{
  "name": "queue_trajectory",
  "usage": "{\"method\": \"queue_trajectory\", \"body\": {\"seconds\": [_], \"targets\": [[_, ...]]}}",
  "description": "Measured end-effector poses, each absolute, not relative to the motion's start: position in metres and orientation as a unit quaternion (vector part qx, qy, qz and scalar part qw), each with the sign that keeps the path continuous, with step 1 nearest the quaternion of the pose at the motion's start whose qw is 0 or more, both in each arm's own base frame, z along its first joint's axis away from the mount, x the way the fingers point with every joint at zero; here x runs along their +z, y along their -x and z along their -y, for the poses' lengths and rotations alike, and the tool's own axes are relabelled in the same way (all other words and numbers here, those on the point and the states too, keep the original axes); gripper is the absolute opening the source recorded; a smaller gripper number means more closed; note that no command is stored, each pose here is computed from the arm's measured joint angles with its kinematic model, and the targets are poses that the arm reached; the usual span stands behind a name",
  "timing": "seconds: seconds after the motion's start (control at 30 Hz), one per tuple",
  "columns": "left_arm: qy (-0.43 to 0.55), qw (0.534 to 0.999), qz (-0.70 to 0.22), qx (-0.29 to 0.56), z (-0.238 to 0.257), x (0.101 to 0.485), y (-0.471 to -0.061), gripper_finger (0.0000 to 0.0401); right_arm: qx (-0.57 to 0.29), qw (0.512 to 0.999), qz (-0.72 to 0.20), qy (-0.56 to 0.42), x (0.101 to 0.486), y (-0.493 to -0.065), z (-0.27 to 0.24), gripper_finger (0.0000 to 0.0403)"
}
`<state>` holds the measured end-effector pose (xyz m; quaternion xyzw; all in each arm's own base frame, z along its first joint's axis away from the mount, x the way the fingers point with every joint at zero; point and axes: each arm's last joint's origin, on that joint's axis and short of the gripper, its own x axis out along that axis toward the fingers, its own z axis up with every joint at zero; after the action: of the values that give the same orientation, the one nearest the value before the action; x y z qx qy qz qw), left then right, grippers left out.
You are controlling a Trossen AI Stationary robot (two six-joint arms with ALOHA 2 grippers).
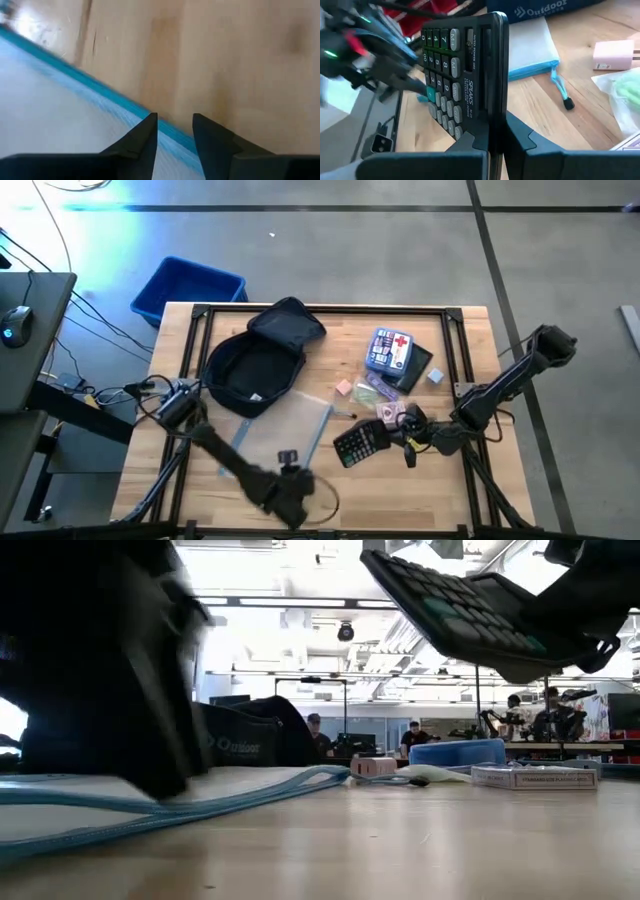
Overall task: Unpack backpack
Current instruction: Put the calculator into the transparent zip bag
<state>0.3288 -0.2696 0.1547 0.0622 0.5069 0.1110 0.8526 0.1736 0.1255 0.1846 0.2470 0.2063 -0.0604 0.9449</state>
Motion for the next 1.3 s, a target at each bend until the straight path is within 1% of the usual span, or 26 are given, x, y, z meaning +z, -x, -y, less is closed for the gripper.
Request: {"method": "queue_trajectory", "body": {"seconds": [0.13, 0.23, 0.37, 0.43, 0.57, 0.83, 1.07, 1.17, 1.3], "targets": [[-0.017, 0.87, -0.47, 0.146, 0.296, 0.18, -0.312, 0.0098, -0.06, 0.946, -0.206, -0.244, 0.185, -0.176, -0.127, 0.0005], [0.015, 0.884, -0.444, 0.146, 0.307, 0.182, -0.308, 0.01, -0.06, 0.945, -0.209, -0.243, 0.185, -0.176, -0.127, 0.0005], [0.016, 0.886, -0.441, 0.14, 0.309, 0.175, -0.312, 0.0109, -0.059, 0.945, -0.209, -0.244, 0.185, -0.176, -0.127, 0.0005], [0.006, 0.882, -0.452, 0.134, 0.306, 0.168, -0.318, 0.0115, -0.058, 0.945, -0.209, -0.244, 0.185, -0.176, -0.127, 0.0005], [-0.014, 0.857, -0.505, 0.103, 0.3, 0.154, -0.326, 0.0125, -0.057, 0.945, -0.211, -0.243, 0.185, -0.176, -0.127, 0.0005], [-0.04, 0.83, -0.54, 0.131, 0.287, 0.15, -0.323, 0.0126, -0.053, 0.946, -0.215, -0.238, 0.184, -0.175, -0.127, 0.0005], [-0.01, 0.816, -0.561, 0.139, 0.287, 0.145, -0.322, 0.0126, -0.052, 0.945, -0.219, -0.236, 0.184, -0.175, -0.127, 0.0005], [-0.008, 0.807, -0.568, 0.164, 0.284, 0.145, -0.319, 0.012, -0.053, 0.944, -0.223, -0.237, 0.183, -0.175, -0.127, 0.0005], [0.003, 0.782, -0.591, 0.2, 0.279, 0.145, -0.311, 0.0096, -0.052, 0.944, -0.224, -0.238, 0.183, -0.175, -0.127, 0.0005]]}}
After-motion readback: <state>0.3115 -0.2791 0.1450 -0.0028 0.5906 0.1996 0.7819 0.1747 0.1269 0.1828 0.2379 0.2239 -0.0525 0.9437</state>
